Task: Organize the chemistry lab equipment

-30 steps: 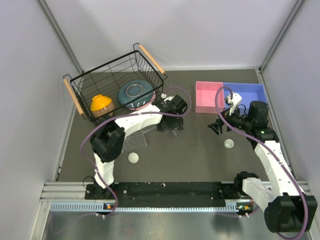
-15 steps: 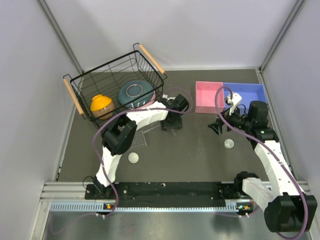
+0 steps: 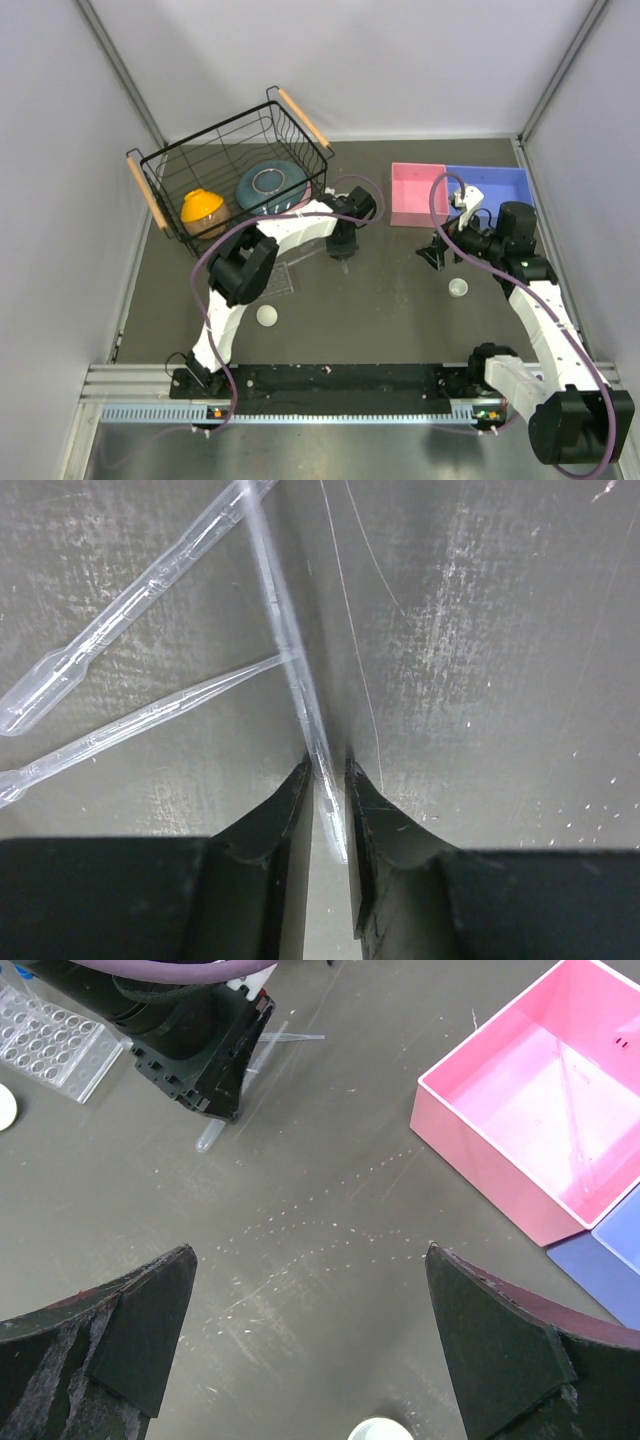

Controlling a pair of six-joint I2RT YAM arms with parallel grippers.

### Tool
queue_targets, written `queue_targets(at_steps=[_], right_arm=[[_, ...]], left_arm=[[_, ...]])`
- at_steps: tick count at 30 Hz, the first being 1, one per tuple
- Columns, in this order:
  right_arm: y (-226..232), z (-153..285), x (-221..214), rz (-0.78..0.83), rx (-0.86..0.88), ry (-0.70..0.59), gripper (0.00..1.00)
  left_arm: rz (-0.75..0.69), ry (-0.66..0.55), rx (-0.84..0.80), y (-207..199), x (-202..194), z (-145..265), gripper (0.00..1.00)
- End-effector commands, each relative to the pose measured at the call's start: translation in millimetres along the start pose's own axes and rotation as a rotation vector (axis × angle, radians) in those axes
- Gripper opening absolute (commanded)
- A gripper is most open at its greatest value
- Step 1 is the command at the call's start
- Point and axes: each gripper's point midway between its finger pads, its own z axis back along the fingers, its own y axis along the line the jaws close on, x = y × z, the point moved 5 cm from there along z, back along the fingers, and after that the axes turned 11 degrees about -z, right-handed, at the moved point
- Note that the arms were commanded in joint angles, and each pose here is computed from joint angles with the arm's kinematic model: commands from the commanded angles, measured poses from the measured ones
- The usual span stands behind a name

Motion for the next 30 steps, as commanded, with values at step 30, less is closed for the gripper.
queue_targets(at_steps=[30], right_arm=[[23, -5, 12, -0.040, 0.245, -0.024, 0.99]], left_arm=[[-0.241, -0.442, -0.634, 1, -48, 152, 0.00]])
